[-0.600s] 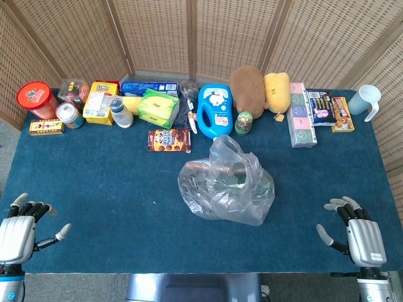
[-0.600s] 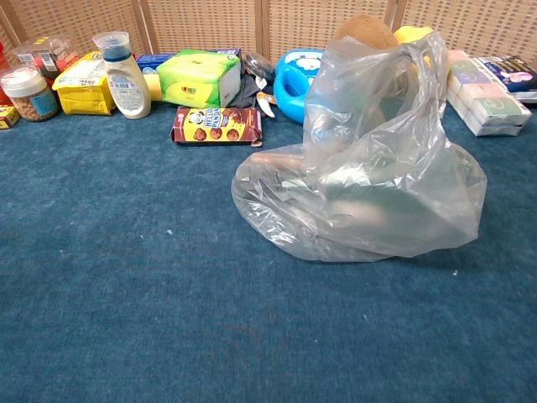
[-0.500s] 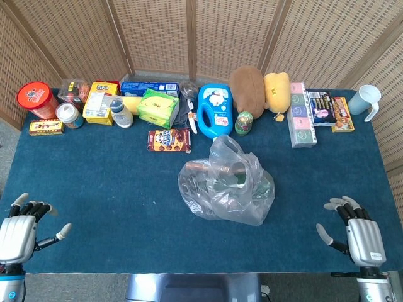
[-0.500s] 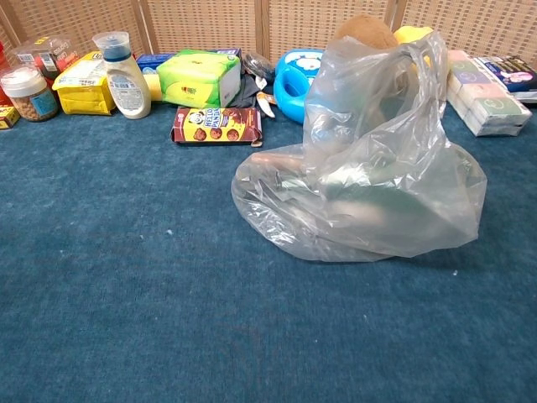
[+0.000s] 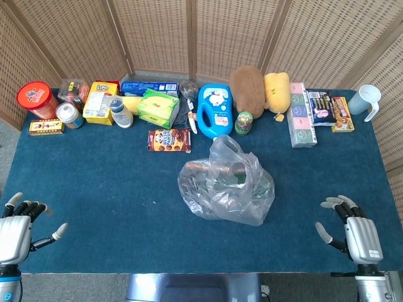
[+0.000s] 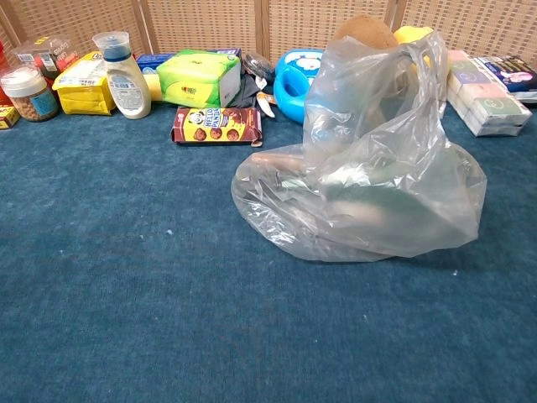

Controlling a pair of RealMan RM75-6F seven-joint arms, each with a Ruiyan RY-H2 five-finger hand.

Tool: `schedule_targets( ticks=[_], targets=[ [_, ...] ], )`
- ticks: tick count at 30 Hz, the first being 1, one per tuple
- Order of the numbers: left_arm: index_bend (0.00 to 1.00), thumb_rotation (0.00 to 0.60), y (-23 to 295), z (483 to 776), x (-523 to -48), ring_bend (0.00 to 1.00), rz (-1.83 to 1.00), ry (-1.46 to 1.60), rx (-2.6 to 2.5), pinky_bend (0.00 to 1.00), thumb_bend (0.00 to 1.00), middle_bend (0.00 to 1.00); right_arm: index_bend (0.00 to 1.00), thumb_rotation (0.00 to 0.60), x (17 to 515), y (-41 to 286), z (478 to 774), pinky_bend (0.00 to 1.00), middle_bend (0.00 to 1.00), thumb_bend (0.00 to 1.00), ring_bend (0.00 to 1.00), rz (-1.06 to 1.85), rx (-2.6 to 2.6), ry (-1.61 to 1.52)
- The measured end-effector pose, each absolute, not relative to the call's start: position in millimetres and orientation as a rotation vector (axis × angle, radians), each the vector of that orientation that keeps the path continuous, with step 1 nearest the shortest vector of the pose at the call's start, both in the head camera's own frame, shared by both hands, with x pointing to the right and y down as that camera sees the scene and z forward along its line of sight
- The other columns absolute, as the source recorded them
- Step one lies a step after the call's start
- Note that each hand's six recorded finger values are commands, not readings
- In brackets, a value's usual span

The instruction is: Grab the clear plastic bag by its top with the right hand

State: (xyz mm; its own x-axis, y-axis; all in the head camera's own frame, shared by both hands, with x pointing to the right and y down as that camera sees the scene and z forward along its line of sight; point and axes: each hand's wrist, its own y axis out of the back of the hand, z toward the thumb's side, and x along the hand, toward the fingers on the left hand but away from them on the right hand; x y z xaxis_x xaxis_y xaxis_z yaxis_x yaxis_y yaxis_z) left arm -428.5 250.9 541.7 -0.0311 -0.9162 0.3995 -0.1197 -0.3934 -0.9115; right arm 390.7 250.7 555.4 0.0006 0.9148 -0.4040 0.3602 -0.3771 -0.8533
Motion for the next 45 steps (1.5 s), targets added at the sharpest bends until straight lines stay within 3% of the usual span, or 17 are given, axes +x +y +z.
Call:
schedule_targets(
  ticks=[10,22,32,45],
  targets=[
    [0.47,0.013,250,539,-425,0.31,-1.485,1.107,-1.572,0.1,0.17,0.43,0.23,0.049,387,245,559,0.25,0.27,0.34,0.19,1.292,-1.946,-1.445],
    [0.47,0.01,250,539,-422,0.32,-1.496,1.095,-1.569,0.1,0.17,0.43,0.21,0.05,375,216,577,0.28,0.26,0.33,0.2,1.097,-2.302,-1.653],
    [0.47,0.013,244,545,-417,0.31,-1.512,1.068,-1.578,0.1,0.17,0.43,0.21,0.051,353,182,606,0.28,0.26,0.33,0.2,1.077,-2.427,-1.552],
    [0.47,0.015,241,556,-418,0.31,-1.537,1.053,-1.593,0.1,0.17,0.43,0.22,0.052,316,154,622,0.26,0.26,0.33,0.2,1.093,-2.475,-1.36]
  ],
)
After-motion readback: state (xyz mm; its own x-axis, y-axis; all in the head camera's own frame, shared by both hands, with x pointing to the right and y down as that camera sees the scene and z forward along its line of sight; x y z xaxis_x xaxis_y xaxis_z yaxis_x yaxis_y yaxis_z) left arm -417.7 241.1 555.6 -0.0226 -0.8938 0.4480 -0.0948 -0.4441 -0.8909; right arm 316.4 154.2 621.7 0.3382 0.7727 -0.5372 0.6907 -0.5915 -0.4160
